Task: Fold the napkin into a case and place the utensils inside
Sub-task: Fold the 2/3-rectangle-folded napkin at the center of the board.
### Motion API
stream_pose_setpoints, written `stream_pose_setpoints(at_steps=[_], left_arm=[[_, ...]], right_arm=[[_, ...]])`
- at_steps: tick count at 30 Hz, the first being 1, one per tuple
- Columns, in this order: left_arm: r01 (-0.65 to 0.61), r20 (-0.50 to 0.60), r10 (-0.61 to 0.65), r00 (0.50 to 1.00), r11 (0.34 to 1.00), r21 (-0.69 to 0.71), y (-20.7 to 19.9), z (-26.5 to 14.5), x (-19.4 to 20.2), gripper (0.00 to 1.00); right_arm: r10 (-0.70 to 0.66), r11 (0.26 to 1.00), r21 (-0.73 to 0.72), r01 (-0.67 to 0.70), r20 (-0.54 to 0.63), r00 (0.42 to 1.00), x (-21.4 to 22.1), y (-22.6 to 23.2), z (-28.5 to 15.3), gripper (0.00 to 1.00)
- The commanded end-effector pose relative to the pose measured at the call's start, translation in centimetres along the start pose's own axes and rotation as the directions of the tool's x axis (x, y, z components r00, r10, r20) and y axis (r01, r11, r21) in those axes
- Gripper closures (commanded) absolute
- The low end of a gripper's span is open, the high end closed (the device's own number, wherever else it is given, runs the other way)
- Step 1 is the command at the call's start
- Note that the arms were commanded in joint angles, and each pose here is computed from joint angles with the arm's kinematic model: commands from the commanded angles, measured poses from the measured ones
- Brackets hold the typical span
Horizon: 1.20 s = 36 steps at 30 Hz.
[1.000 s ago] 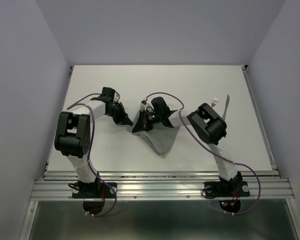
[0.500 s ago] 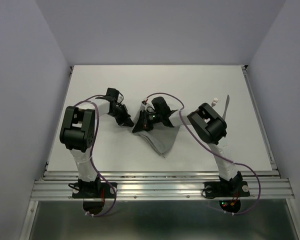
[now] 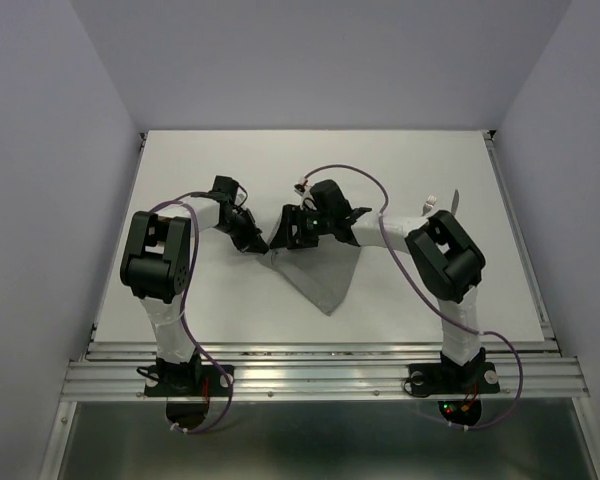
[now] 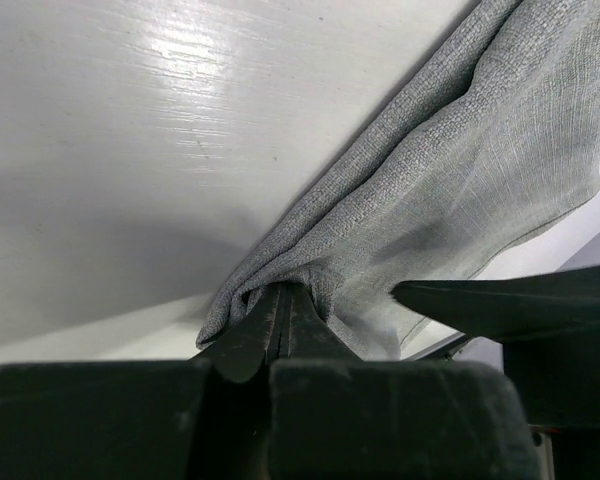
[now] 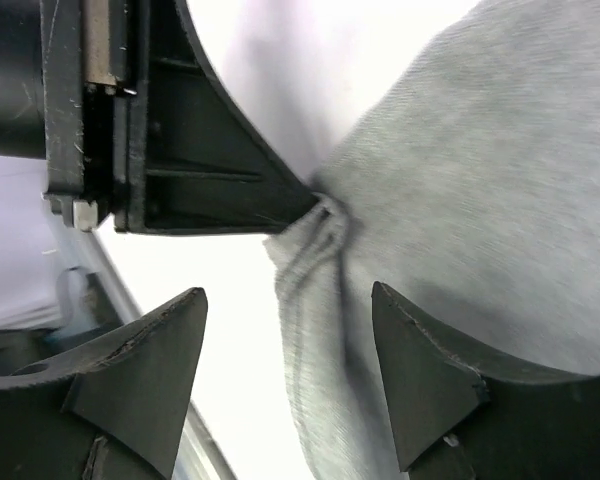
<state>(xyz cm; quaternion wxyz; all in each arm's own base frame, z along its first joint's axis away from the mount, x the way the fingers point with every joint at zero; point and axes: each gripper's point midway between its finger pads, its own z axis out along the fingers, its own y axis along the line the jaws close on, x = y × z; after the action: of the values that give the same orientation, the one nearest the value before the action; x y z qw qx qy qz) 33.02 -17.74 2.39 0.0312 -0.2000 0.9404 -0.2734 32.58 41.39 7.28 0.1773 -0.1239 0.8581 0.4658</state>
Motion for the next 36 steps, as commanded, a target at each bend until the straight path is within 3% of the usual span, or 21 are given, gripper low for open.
stream_pose_setpoints(at_steps=[1,6,11,22,31,36], left_arm=[[0.017,-0.008,-0.018,1.0,0.993,-0.12,3.1,0.9,0.4,1.0],[0.011,-0.015,-0.013,1.0,0.993,-0.117,3.1,0.8,0.6,1.0],[0.008,-0.02,-0.01,1.0,0.994,-0.111,3.0,0.8,0.7,1.0],[0.006,-0.027,-0.009,1.0,0.994,-0.111,3.1,0.9,0.8,1.0],[0.007,-0.031,-0.011,0.999,0.994,-0.112,3.2,1.0,1.0,1.0],[0.006,-0.033,-0.01,0.999,0.994,-0.11,3.2,1.0,1.0,1.0]], right_arm=[[-0.177,0.965,0.204,0.167,0.031,0.984,-0.8,-1.3,-2.8,0.28],[-0.397,0.845,0.385,0.37,-0.012,0.918,0.7,-0.6,-4.7,0.27],[-0.596,0.679,0.497,0.54,-0.056,0.801,2.8,1.6,-5.8,0.27],[-0.695,0.432,0.637,0.638,-0.216,0.686,6.5,-0.6,-4.4,0.32],[-0.71,0.355,0.682,0.64,-0.249,0.659,7.6,-2.0,-3.9,0.51],[-0.712,0.331,0.728,0.601,-0.226,0.665,6.9,-2.3,-4.5,0.74]])
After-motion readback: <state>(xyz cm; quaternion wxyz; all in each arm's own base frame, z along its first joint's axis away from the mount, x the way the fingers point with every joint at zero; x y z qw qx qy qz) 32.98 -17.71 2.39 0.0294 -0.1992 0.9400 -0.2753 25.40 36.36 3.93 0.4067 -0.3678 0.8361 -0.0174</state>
